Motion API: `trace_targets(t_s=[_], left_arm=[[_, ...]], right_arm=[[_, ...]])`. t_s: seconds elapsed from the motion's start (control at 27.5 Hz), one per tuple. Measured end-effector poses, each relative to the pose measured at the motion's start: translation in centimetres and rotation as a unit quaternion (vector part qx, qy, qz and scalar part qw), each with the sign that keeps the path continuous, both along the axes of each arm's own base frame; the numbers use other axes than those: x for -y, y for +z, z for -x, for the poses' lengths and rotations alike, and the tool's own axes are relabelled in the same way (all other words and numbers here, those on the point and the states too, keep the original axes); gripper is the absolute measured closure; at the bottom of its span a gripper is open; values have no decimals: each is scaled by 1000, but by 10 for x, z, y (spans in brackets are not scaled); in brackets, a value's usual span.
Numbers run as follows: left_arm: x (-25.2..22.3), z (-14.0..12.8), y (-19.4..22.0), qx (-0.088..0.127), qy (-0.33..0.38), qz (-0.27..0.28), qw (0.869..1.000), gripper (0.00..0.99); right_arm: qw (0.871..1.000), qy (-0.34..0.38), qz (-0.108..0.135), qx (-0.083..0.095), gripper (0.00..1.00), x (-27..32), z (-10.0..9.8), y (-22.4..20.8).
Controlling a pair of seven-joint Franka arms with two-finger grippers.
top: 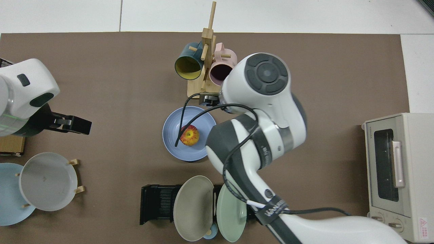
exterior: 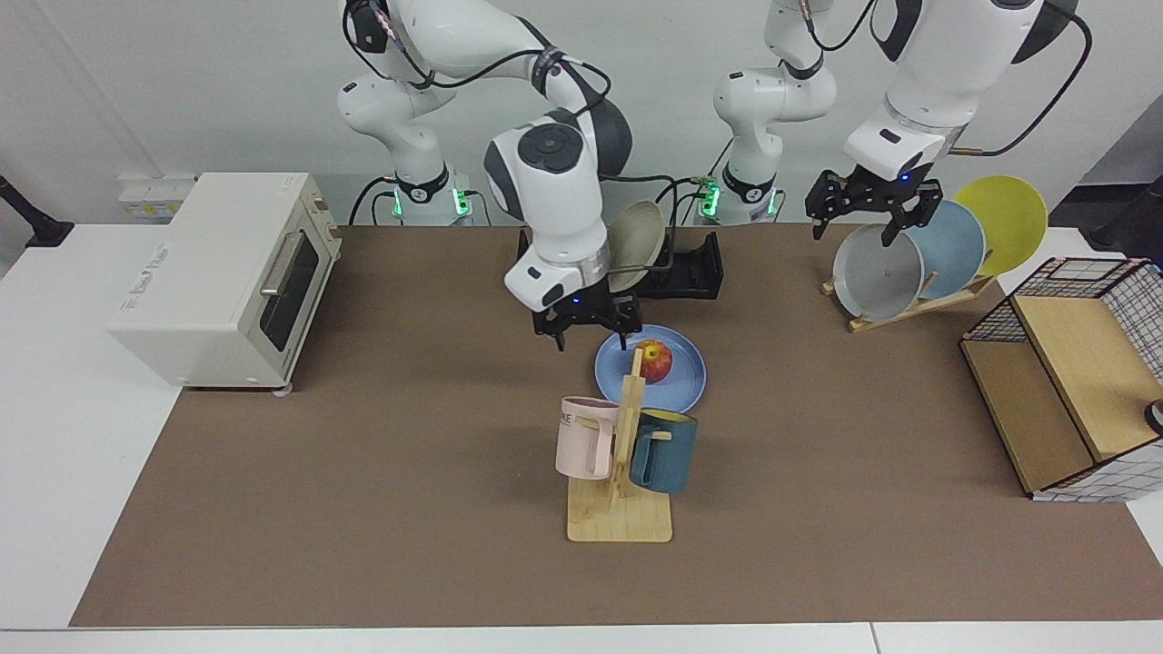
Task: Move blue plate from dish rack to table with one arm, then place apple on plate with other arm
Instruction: 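Open the right gripper and withdraw it away from the plate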
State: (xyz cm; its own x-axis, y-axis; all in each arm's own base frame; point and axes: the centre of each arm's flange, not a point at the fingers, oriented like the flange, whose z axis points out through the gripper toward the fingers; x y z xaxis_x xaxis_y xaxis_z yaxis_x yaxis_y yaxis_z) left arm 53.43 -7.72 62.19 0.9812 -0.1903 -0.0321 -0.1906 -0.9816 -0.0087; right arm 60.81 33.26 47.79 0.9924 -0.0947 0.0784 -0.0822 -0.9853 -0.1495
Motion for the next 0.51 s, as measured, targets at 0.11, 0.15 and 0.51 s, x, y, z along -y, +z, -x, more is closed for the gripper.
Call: trace_targets(t_s=[0.11,0.15,0.51], left_arm=[[-5,-1,0,0,4,0,1000,0],[-6,-1,0,0,5,0,1000,0],[-10,-1,2,2,9,0,1000,0]], right_arm=[[999,24,17,13,0,43,-10,16],[999,33,23,16,0,56,-13,20],[993,93,62,40,0,162,-36,38]])
